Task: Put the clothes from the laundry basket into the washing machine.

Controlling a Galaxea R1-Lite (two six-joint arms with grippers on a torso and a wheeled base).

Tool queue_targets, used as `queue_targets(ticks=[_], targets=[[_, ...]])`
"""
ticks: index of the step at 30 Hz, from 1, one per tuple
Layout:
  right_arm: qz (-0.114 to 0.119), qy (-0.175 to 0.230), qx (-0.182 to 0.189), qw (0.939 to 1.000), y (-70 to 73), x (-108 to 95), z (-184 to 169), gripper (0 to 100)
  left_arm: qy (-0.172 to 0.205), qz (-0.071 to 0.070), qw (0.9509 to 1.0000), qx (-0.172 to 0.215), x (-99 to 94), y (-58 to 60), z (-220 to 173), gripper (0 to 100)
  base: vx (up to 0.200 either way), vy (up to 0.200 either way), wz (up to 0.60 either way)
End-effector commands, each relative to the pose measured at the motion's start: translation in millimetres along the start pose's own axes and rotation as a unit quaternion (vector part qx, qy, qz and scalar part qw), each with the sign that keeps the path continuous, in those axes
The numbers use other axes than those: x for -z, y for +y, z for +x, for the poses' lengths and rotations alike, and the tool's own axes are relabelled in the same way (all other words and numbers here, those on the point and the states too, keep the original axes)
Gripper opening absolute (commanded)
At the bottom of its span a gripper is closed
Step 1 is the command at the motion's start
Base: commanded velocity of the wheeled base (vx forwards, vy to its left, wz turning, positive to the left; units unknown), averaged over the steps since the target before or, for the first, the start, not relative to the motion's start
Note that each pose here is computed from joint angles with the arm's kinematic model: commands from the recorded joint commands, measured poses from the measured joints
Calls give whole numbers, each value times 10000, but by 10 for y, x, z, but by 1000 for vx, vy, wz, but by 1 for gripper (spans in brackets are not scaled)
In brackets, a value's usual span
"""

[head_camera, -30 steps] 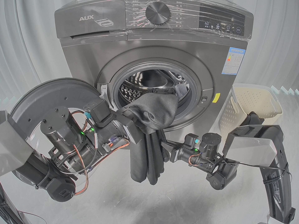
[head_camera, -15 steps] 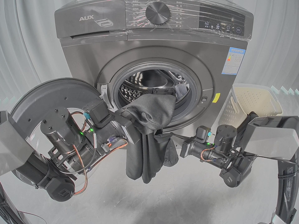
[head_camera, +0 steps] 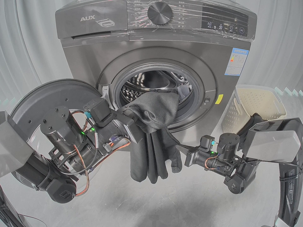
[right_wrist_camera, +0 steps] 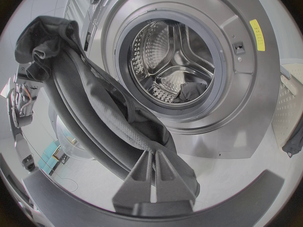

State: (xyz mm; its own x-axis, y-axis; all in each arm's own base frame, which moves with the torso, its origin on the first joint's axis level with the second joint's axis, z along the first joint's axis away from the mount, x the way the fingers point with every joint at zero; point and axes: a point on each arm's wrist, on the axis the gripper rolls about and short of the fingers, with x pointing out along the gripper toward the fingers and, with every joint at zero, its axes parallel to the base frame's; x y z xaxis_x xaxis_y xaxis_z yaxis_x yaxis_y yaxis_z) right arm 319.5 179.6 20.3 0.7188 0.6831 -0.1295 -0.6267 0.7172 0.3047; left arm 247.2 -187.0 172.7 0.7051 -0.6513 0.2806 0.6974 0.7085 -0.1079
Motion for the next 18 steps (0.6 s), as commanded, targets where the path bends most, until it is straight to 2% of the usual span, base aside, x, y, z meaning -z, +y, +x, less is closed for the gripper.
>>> queue_targets(ticks=[1,3,4,9,14,18], targets=[[30,165,-17,9999,-24,191,121,0,-16,-5,10000,30,-2,-12,11,0,0,0,0],[21,160,-50,9999,-3,192,132,0,-15,-7,10000,37,-2,-17,12,0,0,0,0],[32,167,-71,9998,17,201,140,100,-15,-10,10000,44,-1,-22,12,0,0,0,0],[44,367,-85,9993,-1,395,213,100,17,-13,10000,47,10,-21,2,0,0,0,0],[-22,243,-137,9996,5,373,294,100,33,-16,10000,53,16,-26,-3,0,0,0,0],[-42,169,-38,9998,-15,385,342,100,39,-15,10000,44,16,-22,-10,0,0,0,0]])
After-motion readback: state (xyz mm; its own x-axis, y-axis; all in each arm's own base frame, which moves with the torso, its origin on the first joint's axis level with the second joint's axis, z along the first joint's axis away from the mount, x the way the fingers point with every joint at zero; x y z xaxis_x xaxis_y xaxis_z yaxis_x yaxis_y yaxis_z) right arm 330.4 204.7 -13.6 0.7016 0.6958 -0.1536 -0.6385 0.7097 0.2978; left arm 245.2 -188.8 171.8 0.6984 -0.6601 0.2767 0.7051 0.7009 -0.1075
